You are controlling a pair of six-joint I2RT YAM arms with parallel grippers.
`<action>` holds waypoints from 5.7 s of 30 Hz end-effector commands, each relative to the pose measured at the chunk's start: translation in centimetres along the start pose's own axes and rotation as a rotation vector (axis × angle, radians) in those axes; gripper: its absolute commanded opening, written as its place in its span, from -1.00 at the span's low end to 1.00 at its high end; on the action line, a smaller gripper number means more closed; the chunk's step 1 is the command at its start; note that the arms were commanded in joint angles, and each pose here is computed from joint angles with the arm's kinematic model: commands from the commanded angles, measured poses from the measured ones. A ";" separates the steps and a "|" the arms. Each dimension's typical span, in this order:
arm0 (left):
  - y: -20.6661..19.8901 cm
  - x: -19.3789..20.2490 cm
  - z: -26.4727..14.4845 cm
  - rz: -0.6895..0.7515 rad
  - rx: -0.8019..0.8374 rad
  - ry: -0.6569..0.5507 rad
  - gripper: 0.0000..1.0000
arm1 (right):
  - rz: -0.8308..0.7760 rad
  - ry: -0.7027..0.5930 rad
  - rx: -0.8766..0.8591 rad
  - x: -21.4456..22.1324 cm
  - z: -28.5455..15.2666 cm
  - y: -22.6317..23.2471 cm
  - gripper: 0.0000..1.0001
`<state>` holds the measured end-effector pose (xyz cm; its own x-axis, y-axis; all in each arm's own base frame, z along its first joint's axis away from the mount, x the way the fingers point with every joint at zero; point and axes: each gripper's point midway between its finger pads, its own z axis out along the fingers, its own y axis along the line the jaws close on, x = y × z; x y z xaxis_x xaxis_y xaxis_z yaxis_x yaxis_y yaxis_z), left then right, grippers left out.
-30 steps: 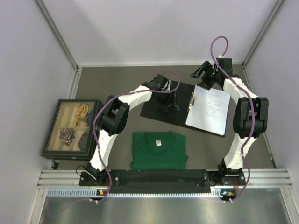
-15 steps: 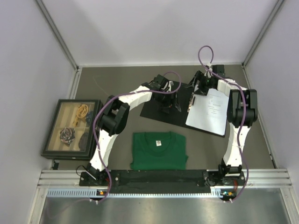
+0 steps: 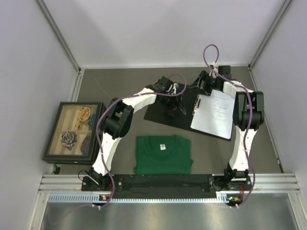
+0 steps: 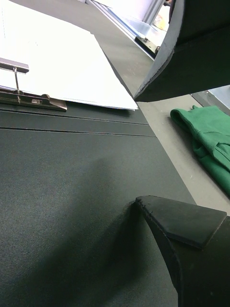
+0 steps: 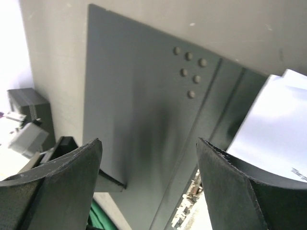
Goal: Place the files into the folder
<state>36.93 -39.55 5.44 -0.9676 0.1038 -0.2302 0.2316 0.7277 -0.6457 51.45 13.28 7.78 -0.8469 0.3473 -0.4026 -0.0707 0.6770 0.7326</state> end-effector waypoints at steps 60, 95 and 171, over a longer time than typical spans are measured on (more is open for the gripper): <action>-0.8 -1.0 0.4 0.010 0.042 -0.018 0.68 | 0.018 -0.002 -0.191 0.4 -2.6 4.3 0.49; -1.2 -1.1 0.0 0.022 0.050 -0.019 0.67 | 0.785 -0.071 0.175 6.9 -5.9 3.0 -0.13; 7.8 0.2 2.1 -0.228 -0.093 -0.015 0.59 | 0.603 0.056 0.359 12.2 -5.2 -6.4 -1.00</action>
<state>38.46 -38.91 5.02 -0.9948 -0.0295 -0.0976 0.0549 0.6508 -0.7572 40.30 13.08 5.00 -0.6981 0.7010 0.1454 0.5674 0.4178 0.7096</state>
